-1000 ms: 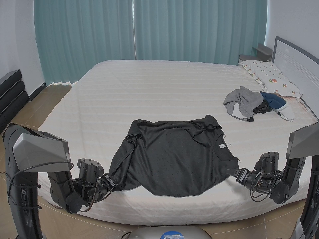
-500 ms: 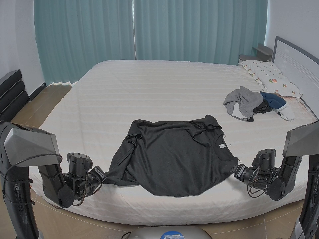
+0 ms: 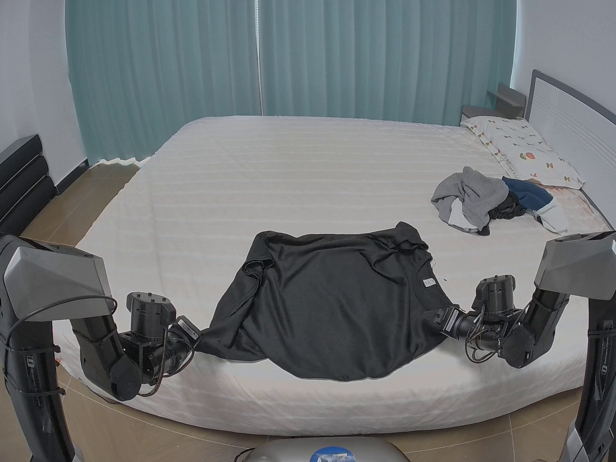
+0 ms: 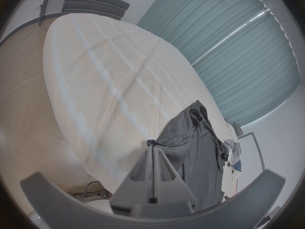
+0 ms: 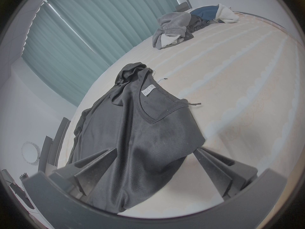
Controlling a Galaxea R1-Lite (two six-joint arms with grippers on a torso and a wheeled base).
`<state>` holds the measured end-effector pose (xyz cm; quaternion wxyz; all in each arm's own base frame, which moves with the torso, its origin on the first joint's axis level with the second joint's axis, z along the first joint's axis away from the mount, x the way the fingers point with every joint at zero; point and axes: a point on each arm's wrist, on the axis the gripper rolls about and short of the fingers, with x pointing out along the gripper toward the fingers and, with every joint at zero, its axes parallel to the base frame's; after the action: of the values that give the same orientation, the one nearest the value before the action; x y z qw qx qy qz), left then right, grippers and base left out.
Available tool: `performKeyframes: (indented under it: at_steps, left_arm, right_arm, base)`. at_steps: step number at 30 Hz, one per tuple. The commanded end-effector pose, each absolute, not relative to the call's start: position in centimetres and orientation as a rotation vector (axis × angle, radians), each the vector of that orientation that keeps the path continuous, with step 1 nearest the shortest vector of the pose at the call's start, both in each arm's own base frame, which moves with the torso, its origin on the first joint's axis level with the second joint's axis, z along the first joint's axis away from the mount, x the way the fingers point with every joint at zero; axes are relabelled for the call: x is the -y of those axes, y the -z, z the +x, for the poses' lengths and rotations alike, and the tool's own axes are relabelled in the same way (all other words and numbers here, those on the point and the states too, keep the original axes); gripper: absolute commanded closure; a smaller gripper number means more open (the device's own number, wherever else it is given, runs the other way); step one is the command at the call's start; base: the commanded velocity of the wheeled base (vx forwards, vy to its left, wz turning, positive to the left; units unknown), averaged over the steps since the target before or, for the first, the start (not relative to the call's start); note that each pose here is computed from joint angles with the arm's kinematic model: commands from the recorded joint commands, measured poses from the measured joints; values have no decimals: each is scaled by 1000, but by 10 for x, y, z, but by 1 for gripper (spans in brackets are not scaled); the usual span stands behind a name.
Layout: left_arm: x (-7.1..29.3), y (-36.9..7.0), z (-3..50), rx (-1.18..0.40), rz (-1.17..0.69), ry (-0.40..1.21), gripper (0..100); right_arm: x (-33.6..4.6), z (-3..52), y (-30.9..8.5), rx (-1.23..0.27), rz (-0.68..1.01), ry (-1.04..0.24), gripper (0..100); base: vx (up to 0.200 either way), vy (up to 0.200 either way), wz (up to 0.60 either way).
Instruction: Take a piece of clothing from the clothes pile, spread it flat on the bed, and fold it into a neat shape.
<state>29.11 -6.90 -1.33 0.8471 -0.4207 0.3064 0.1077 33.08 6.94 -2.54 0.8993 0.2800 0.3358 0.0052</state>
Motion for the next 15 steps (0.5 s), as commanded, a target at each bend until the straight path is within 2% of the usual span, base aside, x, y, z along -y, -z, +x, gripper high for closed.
performKeyframes:
  at_steps: [1,2,8,15]
  left_arm:
    - [68,20,292,-663,-887,-240,100]
    - [68,28,293,-668,-891,-257,100]
    - [64,26,295,-623,-923,-254,100]
    - [48,14,308,-505,-974,-253,100]
  right_arm:
    - [-70,334,26,-690,579,-15,0]
    - [-72,334,26,-693,579,-18,100]
    - [-71,336,15,-656,591,-36,100]
    - [-70,352,-3,-560,708,-63,100]
  base:
    - [0,0,0]
    - [0,0,0]
    - [0,0,0]
    - [0,0,0]
